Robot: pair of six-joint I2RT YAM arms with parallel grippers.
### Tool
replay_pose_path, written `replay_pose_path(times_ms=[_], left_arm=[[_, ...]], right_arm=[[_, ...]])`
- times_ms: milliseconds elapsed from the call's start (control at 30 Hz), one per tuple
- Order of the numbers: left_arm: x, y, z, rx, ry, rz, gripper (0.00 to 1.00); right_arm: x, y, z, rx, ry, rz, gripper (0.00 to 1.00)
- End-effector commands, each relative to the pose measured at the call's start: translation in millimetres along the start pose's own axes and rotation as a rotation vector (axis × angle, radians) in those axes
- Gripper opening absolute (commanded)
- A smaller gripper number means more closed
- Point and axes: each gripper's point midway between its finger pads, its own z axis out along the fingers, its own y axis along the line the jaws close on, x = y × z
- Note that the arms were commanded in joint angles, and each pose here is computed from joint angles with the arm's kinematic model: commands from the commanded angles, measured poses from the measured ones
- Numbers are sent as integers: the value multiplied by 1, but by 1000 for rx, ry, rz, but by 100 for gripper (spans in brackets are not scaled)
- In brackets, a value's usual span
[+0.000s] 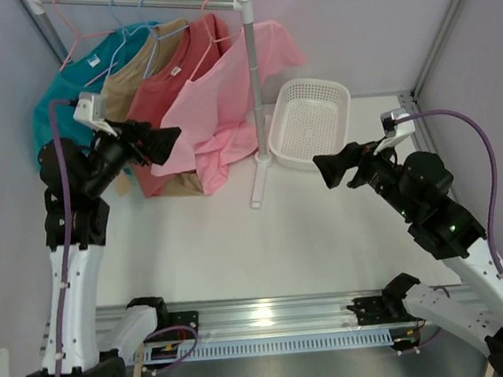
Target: Remove the t-shirt from the hanger
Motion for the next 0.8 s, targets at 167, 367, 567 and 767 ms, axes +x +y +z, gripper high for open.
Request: replay_pose_path(times_ms=[167,367,567,767], left_arm=[[-52,-14,49,195,-52,213,99],[-81,-6,99,192,-49,309,100],[-103,6,146,157,-41,370,100],[-99,36,194,124,-37,365,98]], right_arm=[[-8,-2,-13,-4,-46,-52,99],[-13,1,-19,-28,-70,-65,99],[-20,3,-23,-35,-79,-92,99],[-21,2,-24,-26,-74,-107,100]])
